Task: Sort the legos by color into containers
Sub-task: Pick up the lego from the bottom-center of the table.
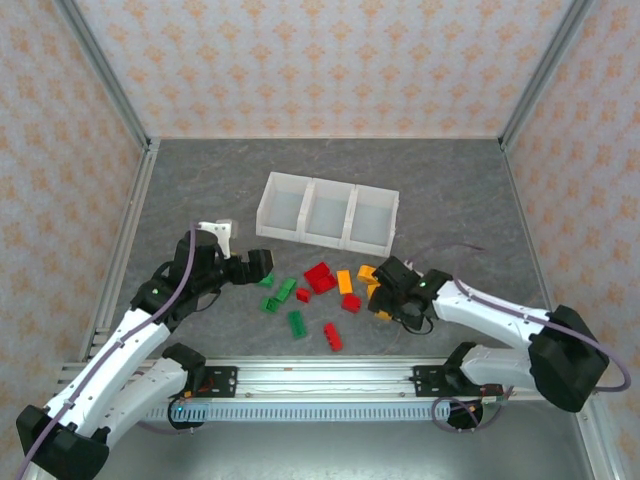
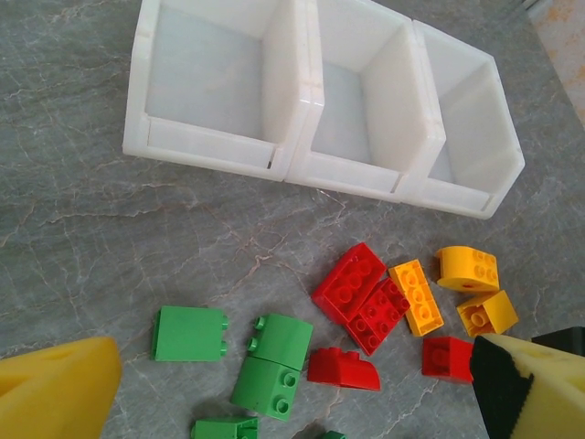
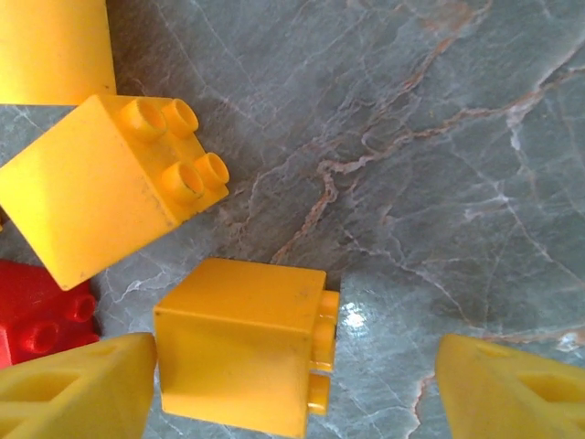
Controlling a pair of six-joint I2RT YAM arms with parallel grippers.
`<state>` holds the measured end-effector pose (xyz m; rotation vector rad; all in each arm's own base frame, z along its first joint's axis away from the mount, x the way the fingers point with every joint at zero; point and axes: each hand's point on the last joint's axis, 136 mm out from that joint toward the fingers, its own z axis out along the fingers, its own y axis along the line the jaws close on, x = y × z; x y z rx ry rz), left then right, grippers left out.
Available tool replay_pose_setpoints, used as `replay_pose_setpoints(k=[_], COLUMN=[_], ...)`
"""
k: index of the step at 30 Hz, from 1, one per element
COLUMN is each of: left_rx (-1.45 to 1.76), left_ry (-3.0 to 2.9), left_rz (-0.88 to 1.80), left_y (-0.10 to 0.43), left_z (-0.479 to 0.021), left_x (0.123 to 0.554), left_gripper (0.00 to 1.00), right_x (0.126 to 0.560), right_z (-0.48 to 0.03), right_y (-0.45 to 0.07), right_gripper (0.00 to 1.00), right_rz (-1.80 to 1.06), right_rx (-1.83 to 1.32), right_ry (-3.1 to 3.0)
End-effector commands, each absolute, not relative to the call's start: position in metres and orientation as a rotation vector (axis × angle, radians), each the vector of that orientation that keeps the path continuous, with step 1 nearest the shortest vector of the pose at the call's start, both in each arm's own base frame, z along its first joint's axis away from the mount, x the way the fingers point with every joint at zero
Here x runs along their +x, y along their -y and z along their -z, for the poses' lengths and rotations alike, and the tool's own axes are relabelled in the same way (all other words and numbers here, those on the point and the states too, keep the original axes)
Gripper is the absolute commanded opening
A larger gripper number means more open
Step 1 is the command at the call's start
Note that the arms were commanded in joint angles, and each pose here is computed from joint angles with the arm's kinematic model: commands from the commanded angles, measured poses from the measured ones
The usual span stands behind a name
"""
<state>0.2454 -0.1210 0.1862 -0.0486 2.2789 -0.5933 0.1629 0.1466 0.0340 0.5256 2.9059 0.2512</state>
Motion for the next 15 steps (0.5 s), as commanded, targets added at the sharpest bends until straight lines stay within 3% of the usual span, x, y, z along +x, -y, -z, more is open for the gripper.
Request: replay_pose_setpoints(k=[1, 9, 15], left_rx=[-0.002, -0.005, -0.020], left_ry=[-2.261, -2.270, -2.273], left_rz=[0.608, 0.605, 0.586], left_y=[0.1257, 0.1260, 0.1230], left_z=[-0.1872, -0.1847, -0.1844], left_x=[0.2453, 0.2462, 0.2472], left_gripper=[0.99, 0.99, 0.99], right_x=[0.1740, 0.1793, 0.1806], right_z=[-0.0362, -0.0295, -0.0322], right_y=[-0.1509, -0.1555, -0.1521], right_gripper=[0.77, 0.71, 0.53], right_rz=[-0.220, -0.145, -0.110], right_rx=[0.491, 0.431, 0.416], right_ry=[-2.884, -2.922, -2.914])
